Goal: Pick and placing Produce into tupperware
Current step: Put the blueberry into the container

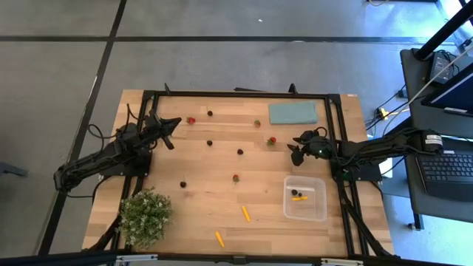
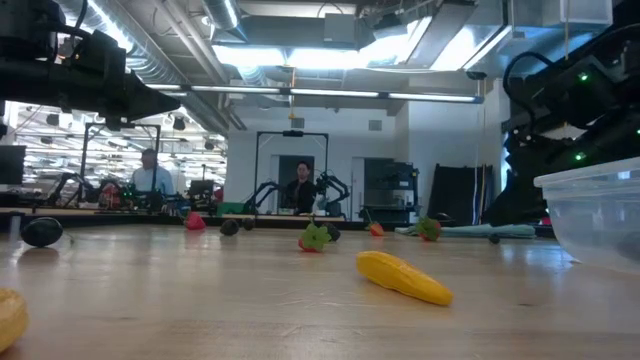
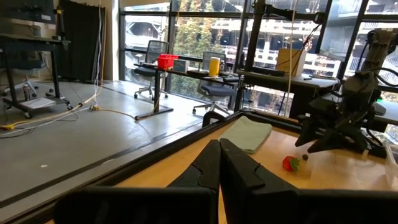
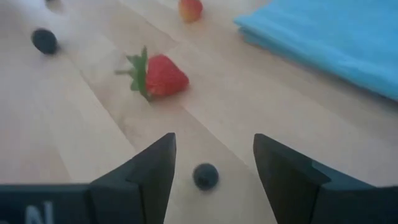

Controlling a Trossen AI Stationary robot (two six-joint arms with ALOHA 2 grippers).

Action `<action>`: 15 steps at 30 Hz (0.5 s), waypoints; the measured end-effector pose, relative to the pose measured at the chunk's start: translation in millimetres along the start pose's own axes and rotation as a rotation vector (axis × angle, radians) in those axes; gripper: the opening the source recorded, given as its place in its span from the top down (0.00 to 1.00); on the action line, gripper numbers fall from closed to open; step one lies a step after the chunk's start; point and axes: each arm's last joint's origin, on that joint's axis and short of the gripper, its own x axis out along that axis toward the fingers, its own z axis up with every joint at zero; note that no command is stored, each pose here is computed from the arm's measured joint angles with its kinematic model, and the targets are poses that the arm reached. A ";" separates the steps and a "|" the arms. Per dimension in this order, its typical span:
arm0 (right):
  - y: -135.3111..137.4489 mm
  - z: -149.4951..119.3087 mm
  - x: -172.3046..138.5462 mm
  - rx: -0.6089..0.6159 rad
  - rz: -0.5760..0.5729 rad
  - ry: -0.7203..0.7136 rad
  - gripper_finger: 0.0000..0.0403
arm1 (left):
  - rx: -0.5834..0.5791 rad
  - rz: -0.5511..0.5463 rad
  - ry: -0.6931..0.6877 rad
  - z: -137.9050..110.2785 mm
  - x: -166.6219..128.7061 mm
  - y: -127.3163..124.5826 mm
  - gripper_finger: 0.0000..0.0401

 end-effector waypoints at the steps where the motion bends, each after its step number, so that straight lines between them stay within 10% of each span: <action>1: -0.1 -1.5 0.6 -0.004 -0.007 0.010 0.46 | 0.000 0.001 0.000 0.0 0.0 0.0 1.00; 15: 1.9 -10.8 7.8 -0.018 -0.022 0.069 0.46 | 0.000 0.002 0.000 0.1 0.0 0.1 1.00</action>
